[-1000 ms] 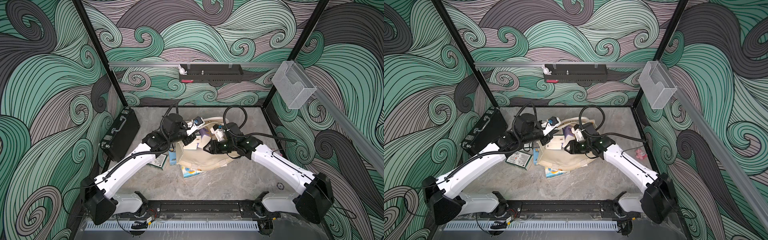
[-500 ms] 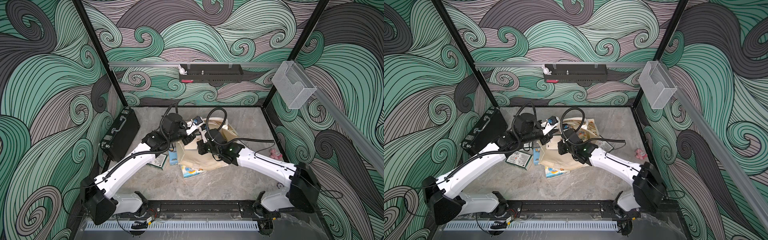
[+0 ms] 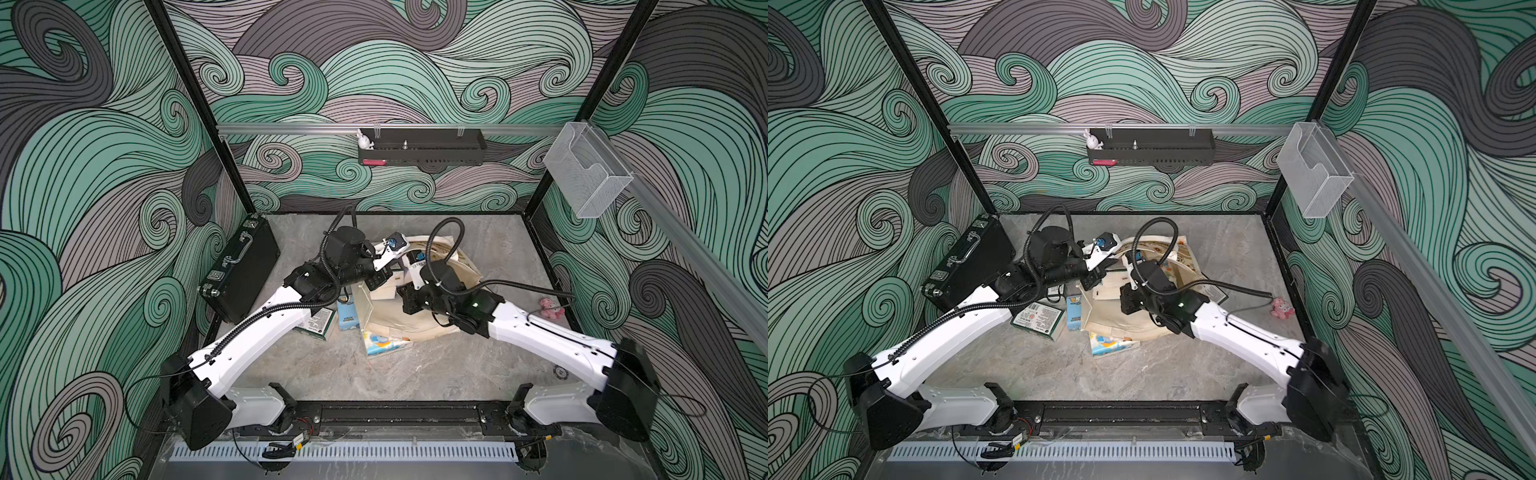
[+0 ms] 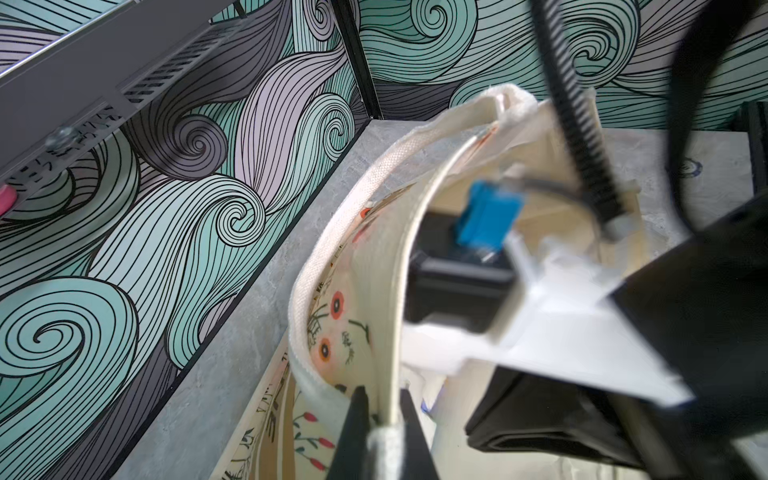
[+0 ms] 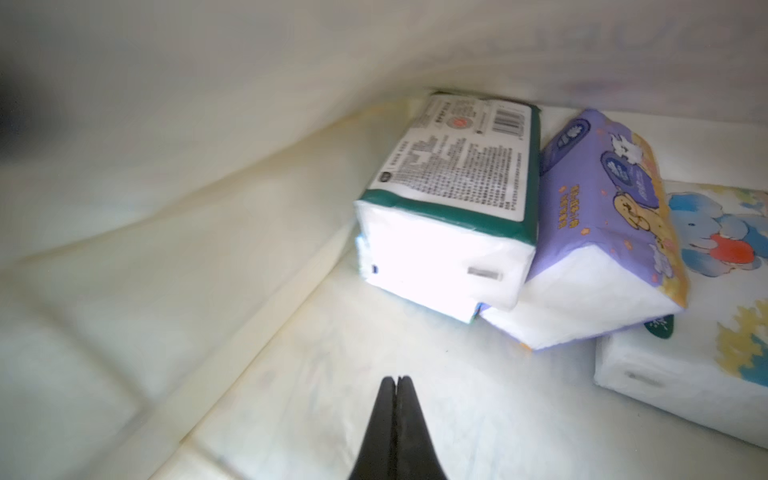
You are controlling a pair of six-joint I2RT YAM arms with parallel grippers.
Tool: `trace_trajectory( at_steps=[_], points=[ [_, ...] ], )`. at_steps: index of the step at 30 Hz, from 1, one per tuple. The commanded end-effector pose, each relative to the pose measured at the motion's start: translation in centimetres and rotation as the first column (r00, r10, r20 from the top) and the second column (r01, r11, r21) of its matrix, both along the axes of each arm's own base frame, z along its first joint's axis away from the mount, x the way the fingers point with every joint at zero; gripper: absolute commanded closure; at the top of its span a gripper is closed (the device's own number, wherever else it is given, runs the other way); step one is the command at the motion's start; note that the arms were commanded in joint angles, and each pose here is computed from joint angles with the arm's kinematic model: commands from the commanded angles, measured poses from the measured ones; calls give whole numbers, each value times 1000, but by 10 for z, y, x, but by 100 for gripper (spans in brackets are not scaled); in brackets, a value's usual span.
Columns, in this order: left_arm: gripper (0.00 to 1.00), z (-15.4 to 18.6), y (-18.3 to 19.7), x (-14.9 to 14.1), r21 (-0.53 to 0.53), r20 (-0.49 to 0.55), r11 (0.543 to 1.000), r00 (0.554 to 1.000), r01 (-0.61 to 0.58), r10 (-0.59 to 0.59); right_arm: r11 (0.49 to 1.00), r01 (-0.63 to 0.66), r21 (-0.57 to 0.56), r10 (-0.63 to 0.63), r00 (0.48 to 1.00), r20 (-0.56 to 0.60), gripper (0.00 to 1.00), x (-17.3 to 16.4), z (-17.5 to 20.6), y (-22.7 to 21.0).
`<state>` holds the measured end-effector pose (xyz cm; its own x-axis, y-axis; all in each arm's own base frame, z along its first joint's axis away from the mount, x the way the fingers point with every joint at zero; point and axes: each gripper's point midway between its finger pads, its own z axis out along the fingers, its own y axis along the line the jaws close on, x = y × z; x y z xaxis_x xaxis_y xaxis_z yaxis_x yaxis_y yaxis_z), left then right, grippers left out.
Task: Put tissues into the canvas bag
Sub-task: Adjust the pack of facial tissues in the canvas bag.
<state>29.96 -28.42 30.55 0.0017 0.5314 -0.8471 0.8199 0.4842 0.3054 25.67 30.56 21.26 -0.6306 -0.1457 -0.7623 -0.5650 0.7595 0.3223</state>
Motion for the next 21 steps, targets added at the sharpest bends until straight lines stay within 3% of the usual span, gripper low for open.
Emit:
trace_trajectory(
  at_steps=[1, 4, 7, 10, 13, 15, 19, 21],
  points=[
    [100, 27, -9, -7, -55, 22, 998, 999, 37, -36, 992, -100, -74, 92, 990, -108, 100, -33, -36, -12],
    [100, 28, -8, -8, -57, 20, 998, 999, 35, -34, 971, -102, -215, 72, 987, -143, 100, -35, -79, -32],
    [100, 30, -8, -9, -62, 21, 997, 999, 39, -38, 937, -89, -337, 80, 996, -39, 100, -18, -94, -41],
    [100, 30, -8, -10, -62, 22, 997, 999, 39, -38, 916, -22, -400, 79, 989, 127, 100, 10, -85, -43],
    [100, 32, -8, -11, -65, 24, 997, 999, 43, -42, 914, 36, -405, 95, 950, 298, 100, 32, -69, -37],
    [100, 34, -7, -12, -69, 30, 997, 999, 45, -43, 908, 142, -393, 29, 917, 398, 100, 50, -53, -42],
    [100, 35, -8, -14, -73, 30, 996, 998, 52, -50, 853, 294, -430, -79, 889, 451, 100, 83, -46, -57],
    [100, 35, -8, -14, -73, 32, 996, 998, 53, -51, 800, 340, -495, -97, 887, 452, 100, 100, -54, -63]
  ],
)
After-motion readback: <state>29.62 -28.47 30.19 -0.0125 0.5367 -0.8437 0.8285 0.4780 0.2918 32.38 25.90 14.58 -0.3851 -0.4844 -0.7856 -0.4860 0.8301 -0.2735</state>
